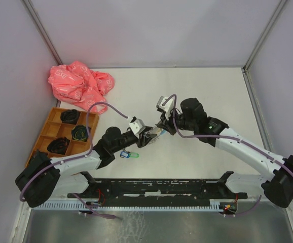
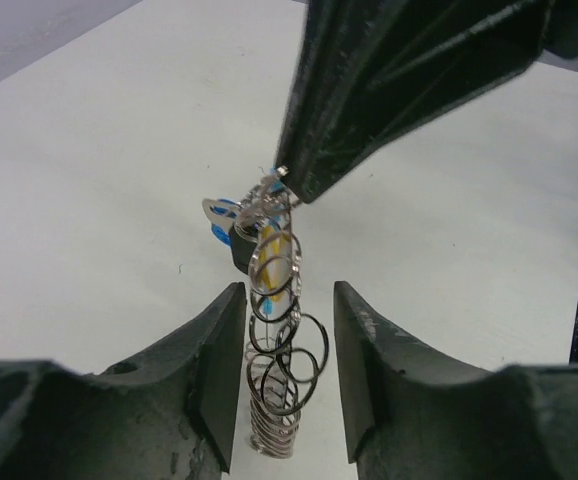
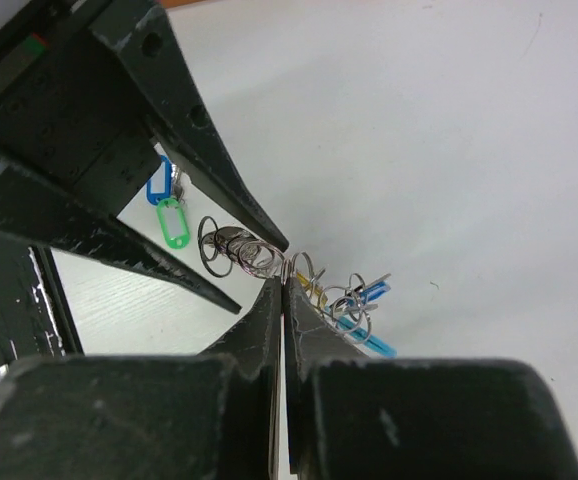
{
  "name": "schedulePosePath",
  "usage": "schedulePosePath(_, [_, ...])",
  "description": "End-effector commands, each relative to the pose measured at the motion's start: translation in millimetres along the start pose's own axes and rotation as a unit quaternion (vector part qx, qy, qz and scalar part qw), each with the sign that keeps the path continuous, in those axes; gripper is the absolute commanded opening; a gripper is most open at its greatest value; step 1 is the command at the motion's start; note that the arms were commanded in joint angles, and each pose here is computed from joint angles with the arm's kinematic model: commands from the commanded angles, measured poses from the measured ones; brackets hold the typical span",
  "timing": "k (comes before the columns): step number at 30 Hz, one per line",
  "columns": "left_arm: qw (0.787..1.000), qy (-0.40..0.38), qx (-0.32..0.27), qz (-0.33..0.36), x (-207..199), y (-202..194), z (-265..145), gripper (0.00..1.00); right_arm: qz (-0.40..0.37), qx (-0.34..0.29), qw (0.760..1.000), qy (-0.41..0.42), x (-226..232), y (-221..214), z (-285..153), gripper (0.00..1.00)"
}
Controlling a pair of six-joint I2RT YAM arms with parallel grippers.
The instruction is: Put the keys on the keyring
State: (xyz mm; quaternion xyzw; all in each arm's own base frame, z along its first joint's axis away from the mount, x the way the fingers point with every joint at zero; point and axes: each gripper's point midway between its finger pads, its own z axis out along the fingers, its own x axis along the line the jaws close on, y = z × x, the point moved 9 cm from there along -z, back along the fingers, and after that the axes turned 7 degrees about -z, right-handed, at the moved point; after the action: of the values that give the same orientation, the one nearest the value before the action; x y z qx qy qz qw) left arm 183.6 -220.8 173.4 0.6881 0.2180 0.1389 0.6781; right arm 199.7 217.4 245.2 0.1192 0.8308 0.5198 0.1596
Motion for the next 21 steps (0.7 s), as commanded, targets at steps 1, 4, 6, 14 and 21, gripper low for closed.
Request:
schedulePosePath(1, [0.997,-0.019,-0.026,0.065,-1.7,21.9,-1.5,0.51,0.027,0.06,0.998,-0.009,-7.4,20.7,-9.4,0.01])
schedulePosePath(4, [0.996,-0.025,-0.031,0.082,-2.7,26.0,-5.9,0.57,0.04,0.101,0.994,0.005,-9.4,25.7,-8.3,0.01])
schedulePosePath(6, [0.995,-0.033,-0.038,0.091,-4.8,28.7,-8.3,0.59,0.047,0.133,0.99,0.015,-11.2,25.4,-4.5,0.01])
schedulePosePath(14, [0.989,-0.086,-0.043,0.11,-12.7,30.0,-7.5,0.59,0.022,0.145,0.987,0.067,-10.3,30.0,-0.5,0.01])
schedulePosePath(21, [0.988,-0.108,-0.031,0.107,-13.7,26.9,0.6,0.58,-0.002,0.124,0.988,0.088,-7.7,31.5,-2.4,0.01])
